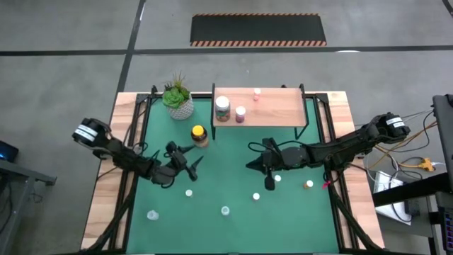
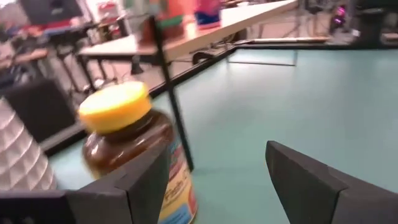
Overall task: Pick and place medicine bottles onto shelf by color
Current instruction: Put the large yellow medicine bottle on the shelf
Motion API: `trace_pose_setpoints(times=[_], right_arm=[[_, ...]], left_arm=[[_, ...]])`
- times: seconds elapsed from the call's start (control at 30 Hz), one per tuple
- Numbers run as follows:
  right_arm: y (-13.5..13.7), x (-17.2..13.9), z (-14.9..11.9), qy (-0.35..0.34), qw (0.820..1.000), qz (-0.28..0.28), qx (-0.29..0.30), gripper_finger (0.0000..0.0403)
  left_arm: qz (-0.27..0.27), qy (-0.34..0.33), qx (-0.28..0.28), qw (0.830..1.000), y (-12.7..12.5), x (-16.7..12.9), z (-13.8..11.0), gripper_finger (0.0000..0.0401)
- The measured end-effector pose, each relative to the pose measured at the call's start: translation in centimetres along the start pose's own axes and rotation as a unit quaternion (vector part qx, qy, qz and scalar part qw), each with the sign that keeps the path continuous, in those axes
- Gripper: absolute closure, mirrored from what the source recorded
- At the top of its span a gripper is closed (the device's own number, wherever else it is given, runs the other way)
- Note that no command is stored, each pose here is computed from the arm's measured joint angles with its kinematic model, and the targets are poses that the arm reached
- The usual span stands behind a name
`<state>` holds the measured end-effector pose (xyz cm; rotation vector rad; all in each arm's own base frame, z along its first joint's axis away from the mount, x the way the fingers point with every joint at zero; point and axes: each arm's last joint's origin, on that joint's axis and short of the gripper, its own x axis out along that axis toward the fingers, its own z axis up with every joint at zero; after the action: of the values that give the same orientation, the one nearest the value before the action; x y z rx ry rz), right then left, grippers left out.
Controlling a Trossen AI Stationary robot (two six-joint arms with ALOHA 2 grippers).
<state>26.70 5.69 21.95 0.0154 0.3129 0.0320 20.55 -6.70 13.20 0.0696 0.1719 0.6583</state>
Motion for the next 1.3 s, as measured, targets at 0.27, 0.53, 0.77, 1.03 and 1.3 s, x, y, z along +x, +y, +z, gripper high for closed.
trace_pose_setpoints(times=[0.27, 0.53, 0.77, 1.03, 1.3], right_arm=[[0.1, 0.0, -0.1, 0.005, 1.0, 0.001, 0.01, 0.0333], [0.1, 0.0, -0.1, 0.004, 1.0, 0.0, 0.005, 0.0229], [0.1, 0.0, -0.3, 0.014, 1.0, -0.001, 0.008, 0.0175], [0.1, 0.0, -0.3, 0.016, 1.0, -0.001, 0.008, 0.0159], [0.0, 0.0, -0.5, 0.027, 1.0, -0.002, 0.012, 0.0165]], left_arm=[[-0.015, -0.036, -0.015, 0.999, 0.2, -0.7, 3.0, 0.0155], [-0.041, -0.053, -0.048, 0.997, 3.2, -1.8, 5.9, 0.014], [0.019, 0.01, -0.037, 0.999, 6.4, -0.9, 4.8, 0.0083], [-0.007, 0.028, -0.071, 0.997, 7.7, 1.4, 2.3, 0.0068], [-0.018, 0.043, -0.062, 0.997, 6.8, 2.9, 0.8, 0.0067]])
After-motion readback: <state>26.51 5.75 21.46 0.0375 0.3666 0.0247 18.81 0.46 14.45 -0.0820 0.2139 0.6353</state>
